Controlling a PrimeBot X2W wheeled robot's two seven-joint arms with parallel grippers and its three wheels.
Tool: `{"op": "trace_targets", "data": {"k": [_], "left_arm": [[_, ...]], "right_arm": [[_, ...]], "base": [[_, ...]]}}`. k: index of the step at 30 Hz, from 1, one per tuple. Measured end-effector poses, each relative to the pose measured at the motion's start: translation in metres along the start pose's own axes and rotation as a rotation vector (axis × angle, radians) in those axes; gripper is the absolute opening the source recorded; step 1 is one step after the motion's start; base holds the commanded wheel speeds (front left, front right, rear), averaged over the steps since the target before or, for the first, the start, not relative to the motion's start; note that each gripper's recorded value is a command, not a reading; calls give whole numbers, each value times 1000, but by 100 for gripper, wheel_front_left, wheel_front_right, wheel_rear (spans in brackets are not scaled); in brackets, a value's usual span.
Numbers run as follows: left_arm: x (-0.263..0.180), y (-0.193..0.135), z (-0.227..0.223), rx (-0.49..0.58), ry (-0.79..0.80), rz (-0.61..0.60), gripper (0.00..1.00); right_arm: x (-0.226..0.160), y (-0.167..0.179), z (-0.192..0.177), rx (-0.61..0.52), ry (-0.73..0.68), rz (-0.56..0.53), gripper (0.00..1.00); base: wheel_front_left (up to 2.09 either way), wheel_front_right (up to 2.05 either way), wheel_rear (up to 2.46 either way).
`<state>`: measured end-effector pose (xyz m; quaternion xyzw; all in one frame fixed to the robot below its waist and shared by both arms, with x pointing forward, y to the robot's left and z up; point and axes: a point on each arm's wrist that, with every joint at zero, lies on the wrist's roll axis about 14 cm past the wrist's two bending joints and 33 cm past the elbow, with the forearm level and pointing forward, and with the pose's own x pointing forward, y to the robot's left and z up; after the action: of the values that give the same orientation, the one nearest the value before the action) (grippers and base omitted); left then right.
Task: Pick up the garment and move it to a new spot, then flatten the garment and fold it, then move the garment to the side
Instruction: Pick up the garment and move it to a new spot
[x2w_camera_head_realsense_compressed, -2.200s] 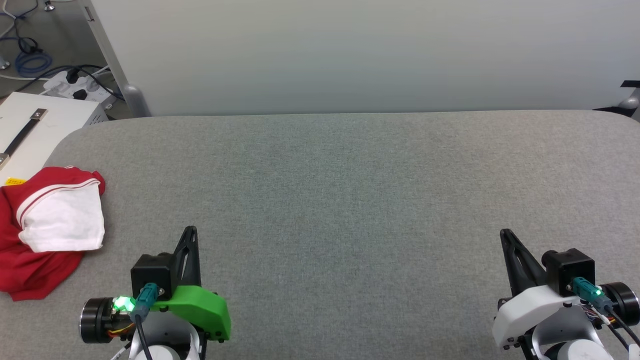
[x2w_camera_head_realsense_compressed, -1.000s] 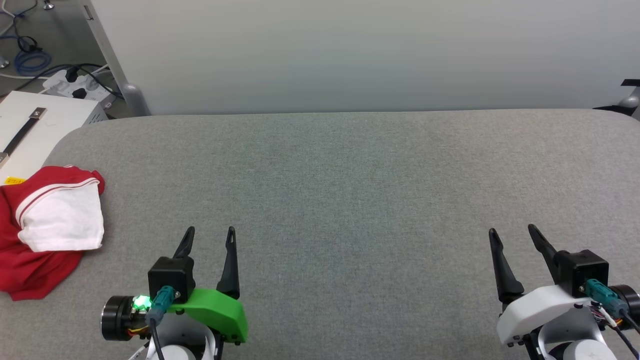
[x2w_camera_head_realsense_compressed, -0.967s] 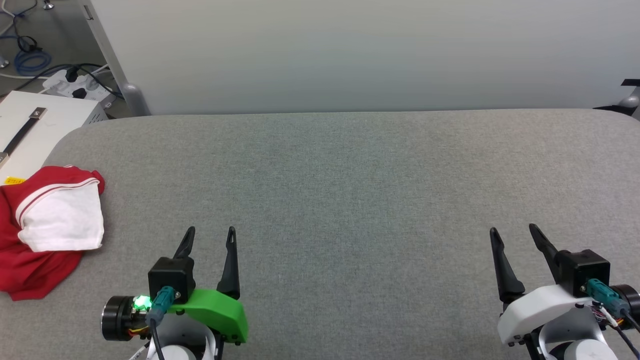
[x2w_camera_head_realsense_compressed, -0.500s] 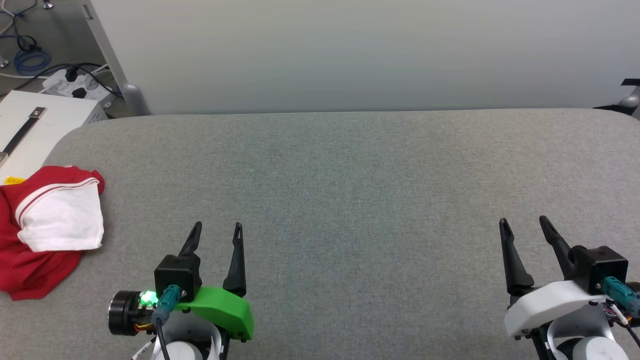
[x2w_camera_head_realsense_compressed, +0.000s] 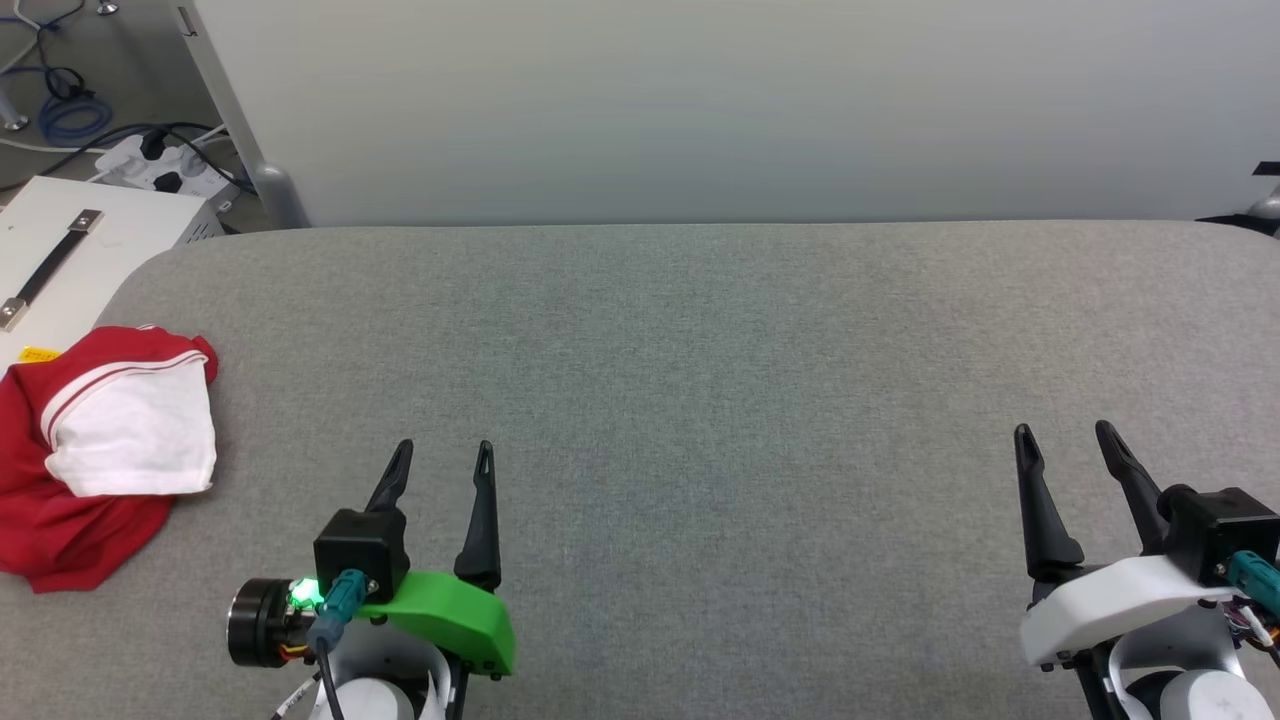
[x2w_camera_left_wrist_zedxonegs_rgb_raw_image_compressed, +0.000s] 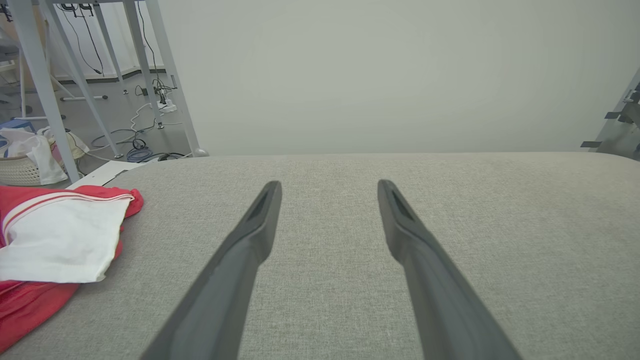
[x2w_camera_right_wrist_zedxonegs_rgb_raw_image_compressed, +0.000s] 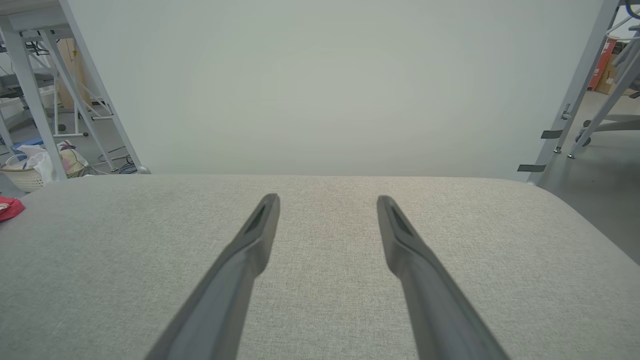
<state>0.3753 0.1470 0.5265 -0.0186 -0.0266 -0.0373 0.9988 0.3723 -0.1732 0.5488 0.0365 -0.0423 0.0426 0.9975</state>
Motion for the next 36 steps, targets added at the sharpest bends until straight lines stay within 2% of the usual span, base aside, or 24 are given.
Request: {"op": "trace_targets", "data": {"k": [11,36], "left_arm": [[-4,23,4,-7,-25,75,100],[-69,118,6,7,-50,392,100]], "right_arm": [[12,25,1,21,1,76,100],[38,139,-9,48,36,421,100]], "base": [[0,0,0],[0,0,0]]}}
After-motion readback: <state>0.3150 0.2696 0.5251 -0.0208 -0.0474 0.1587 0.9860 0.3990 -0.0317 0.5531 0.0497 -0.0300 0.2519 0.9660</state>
